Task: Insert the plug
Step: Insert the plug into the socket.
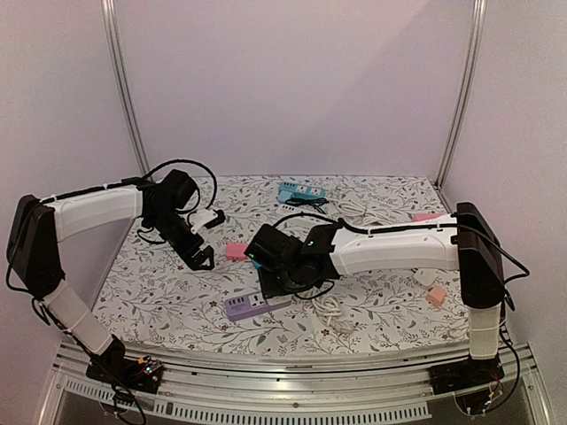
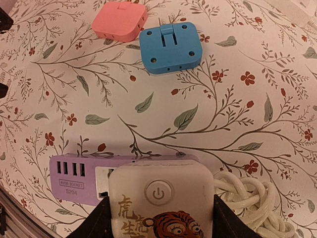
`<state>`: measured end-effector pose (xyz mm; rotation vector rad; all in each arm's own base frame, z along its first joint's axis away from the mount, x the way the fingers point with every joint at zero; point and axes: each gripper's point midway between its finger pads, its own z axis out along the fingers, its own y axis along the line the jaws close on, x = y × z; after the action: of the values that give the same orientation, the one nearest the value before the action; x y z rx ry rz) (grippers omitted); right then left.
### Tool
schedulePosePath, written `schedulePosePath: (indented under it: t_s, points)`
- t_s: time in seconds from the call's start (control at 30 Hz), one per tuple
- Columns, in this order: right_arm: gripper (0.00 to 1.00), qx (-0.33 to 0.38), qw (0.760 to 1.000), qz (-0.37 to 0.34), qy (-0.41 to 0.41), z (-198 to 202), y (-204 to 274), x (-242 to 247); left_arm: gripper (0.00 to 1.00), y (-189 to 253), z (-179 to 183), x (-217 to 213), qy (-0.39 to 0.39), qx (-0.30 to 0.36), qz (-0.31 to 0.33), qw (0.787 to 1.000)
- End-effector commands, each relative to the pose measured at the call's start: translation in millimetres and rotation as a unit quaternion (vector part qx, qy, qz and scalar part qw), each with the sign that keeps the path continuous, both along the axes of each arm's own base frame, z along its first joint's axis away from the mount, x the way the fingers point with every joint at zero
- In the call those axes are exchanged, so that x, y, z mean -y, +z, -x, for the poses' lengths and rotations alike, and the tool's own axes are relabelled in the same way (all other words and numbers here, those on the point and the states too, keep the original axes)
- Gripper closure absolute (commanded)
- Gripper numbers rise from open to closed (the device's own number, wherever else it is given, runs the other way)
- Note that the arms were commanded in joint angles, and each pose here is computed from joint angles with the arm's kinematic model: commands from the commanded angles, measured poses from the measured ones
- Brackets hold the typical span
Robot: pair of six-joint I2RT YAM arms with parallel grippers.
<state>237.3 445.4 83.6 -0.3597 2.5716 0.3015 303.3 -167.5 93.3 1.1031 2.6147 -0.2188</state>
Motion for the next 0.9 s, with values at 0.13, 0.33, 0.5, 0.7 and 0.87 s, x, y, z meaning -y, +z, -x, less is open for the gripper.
schedulePosePath:
  t_s: [0.13, 0.33, 0.5, 0.7, 0.87]
  points:
    - [1.00, -0.082, 0.974, 0.212, 0.000, 16.8, -112.2, 90.3, 0.00, -8.8, -0.5, -4.5, 0.000, -0.003, -0.015, 1.000]
    - [1.00, -0.120, 0.967, 0.226, 0.013, 31.2, -132.0, 97.7, 0.01, -12.2, -1.7, -5.8, 0.001, -0.005, -0.022, 1.000]
    - [1.00, -0.112, 0.957, 0.268, 0.019, 36.5, -135.6, 110.3, 0.01, -13.0, -2.2, -7.8, 0.001, -0.003, -0.028, 1.000]
    - [1.00, -0.123, 0.946, 0.299, 0.034, 53.4, -151.6, 116.4, 0.01, -13.5, -3.3, -8.6, 0.001, -0.002, -0.032, 0.999]
    - [1.00, -0.113, 0.944, 0.306, 0.039, 53.7, -148.9, 115.1, 0.01, -15.2, -3.7, -9.4, 0.002, -0.003, -0.036, 0.999]
